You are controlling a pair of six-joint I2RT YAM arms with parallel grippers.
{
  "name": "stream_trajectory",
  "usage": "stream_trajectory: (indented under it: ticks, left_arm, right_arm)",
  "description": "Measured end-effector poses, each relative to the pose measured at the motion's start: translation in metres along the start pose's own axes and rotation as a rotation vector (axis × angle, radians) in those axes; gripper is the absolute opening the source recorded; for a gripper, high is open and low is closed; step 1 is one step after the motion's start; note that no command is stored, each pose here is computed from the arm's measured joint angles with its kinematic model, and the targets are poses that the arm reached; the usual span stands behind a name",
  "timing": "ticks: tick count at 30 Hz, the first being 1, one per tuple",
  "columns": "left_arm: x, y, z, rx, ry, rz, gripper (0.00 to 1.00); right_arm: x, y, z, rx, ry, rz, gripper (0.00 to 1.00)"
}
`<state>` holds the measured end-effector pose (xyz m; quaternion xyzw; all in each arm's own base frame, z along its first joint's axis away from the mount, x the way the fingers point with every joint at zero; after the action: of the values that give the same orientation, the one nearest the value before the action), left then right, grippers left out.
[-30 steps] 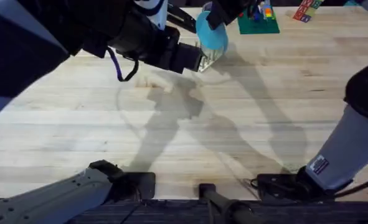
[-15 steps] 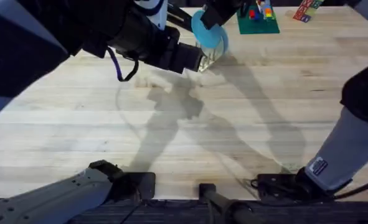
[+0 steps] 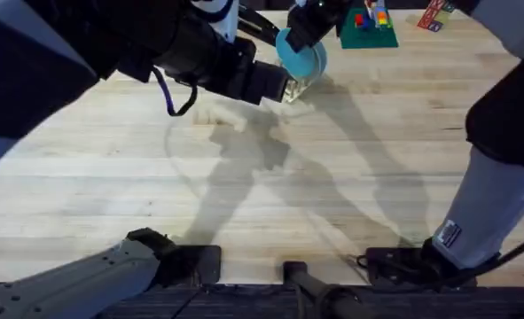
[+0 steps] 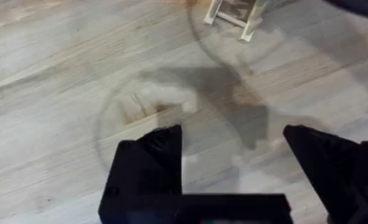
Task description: Pick up the plates from the table one by one and place each into a slot on the dish rack.
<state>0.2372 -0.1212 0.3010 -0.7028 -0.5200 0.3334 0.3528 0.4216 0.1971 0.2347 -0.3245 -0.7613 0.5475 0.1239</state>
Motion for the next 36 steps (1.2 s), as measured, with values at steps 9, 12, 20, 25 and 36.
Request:
stream_trajectory:
  ticks: [9, 12, 20, 25, 36]
  left_arm:
    - [0.0010, 0.0000, -0.0003, -0.003, 0.000, -0.012, 0.995]
    - [0.0015, 0.0000, -0.0004, -0.005, 0.000, -0.018, 0.993]
    - [0.0021, 0.0000, -0.0005, -0.006, 0.000, -0.025, 0.994]
    - [0.0021, 0.0000, -0.0005, -0.006, 0.000, -0.025, 0.995]
    - [0.0021, 0.0000, -0.0005, -0.006, 0.000, -0.025, 0.995]
  right_arm:
    - [0.0001, 0.0000, 0.0003, 0.002, 0.003, -0.001, 0.029]
    - [0.0002, 0.0000, 0.0004, 0.003, 0.003, -0.001, 0.029]
    - [0.0002, 0.0000, 0.0004, 0.003, 0.005, -0.001, 0.084]
    - [0.0002, 0.0000, 0.0006, 0.004, 0.006, -0.001, 0.134]
    - [0.0001, 0.0000, 0.0009, 0.006, 0.006, 0.001, 0.158]
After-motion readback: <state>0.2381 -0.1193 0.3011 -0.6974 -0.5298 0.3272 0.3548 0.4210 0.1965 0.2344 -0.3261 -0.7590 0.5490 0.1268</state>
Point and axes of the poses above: each hand's point on the last joint's axis, 136 mm out from that joint toward the fingers, its own y axis out along the fingers, its own x axis along the line the jaws close on, z = x × y, the point moved 9 cm from there along -y, back along the fingers, and after that the axes turned 7 degrees about -y, right-handed, at the moved point
